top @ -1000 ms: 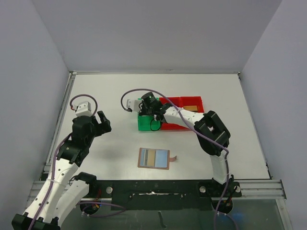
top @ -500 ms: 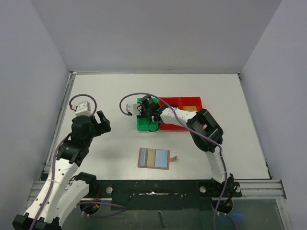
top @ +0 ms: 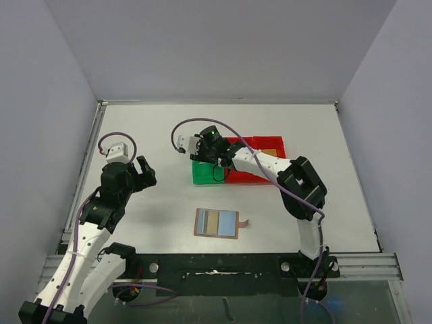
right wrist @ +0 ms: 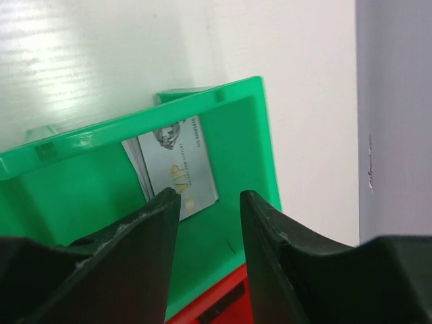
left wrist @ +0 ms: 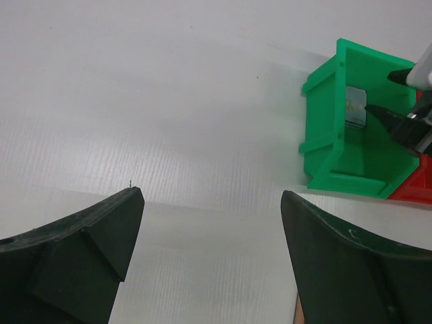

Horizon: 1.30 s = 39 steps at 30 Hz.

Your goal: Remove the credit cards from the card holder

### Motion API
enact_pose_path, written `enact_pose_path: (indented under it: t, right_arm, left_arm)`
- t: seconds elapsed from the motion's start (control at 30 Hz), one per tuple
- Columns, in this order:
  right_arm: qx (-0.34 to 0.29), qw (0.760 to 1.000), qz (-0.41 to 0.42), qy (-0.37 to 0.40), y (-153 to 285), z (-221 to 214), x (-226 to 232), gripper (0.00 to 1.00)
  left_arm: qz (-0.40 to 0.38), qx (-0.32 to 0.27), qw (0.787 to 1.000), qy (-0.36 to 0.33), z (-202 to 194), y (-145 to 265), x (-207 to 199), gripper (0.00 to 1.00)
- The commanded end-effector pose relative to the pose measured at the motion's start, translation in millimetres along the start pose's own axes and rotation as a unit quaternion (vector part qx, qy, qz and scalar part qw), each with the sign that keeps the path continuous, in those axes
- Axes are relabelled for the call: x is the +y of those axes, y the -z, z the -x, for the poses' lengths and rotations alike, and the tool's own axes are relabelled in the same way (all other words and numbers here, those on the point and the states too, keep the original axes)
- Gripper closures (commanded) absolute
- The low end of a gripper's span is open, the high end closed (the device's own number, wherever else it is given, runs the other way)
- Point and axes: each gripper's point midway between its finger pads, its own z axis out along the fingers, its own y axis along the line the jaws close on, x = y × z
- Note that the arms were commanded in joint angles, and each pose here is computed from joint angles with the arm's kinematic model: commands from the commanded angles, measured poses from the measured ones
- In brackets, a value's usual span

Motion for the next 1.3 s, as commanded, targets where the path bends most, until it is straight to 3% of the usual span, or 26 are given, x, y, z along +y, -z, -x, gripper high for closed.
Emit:
enact_pose_path:
  t: [0.0, 0.17, 0.27, 0.33, 0.4, 0.57, 0.73, 0.83, 0.93, 1.27]
  right_arm:
    - [-0.080, 0.992, -0.074, -0.070, 54, 47, -52, 0.58]
    - [-0.149, 0.960, -0.140, -0.190, 114, 65, -76, 0.53]
    - [-0.186, 0.909, -0.183, -0.326, 158, 59, -86, 0.37]
    - [-0.186, 0.839, -0.185, -0.476, 173, 42, -77, 0.22]
    - [-0.184, 0.814, -0.108, -0.541, 175, 40, -51, 0.16]
    - [-0.087, 0.750, -0.012, -0.655, 166, 18, 29, 0.15]
    - [0.000, 0.670, -0.041, -0.741, 160, -8, 120, 0.23]
    - [0.005, 0.663, -0.054, -0.747, 164, -2, 154, 0.25]
    - [0.049, 0.677, -0.082, -0.730, 168, -11, 171, 0.25]
    - [0.084, 0.704, -0.067, -0.702, 142, 10, 190, 0.34]
  left_arm:
    - [-0.019, -0.032, 0.999, 0.001, 19, 0, -9, 0.17]
    - [-0.018, -0.031, 0.999, 0.001, 19, 0, -8, 0.17]
    - [-0.017, -0.031, 0.999, 0.001, 19, -1, -8, 0.17]
    - [-0.017, -0.030, 0.999, 0.001, 18, -1, -8, 0.17]
    - [-0.017, -0.029, 0.999, 0.001, 18, -1, -8, 0.17]
    - [-0.012, -0.026, 1.000, 0.001, 17, -2, -6, 0.18]
    - [-0.003, -0.028, 1.000, 0.002, 17, -3, -3, 0.18]
    - [0.001, -0.027, 1.000, 0.002, 16, -4, -1, 0.18]
    - [0.002, -0.021, 1.000, 0.000, 14, -6, -1, 0.18]
    - [0.007, -0.017, 1.000, -0.002, 12, -8, 1, 0.18]
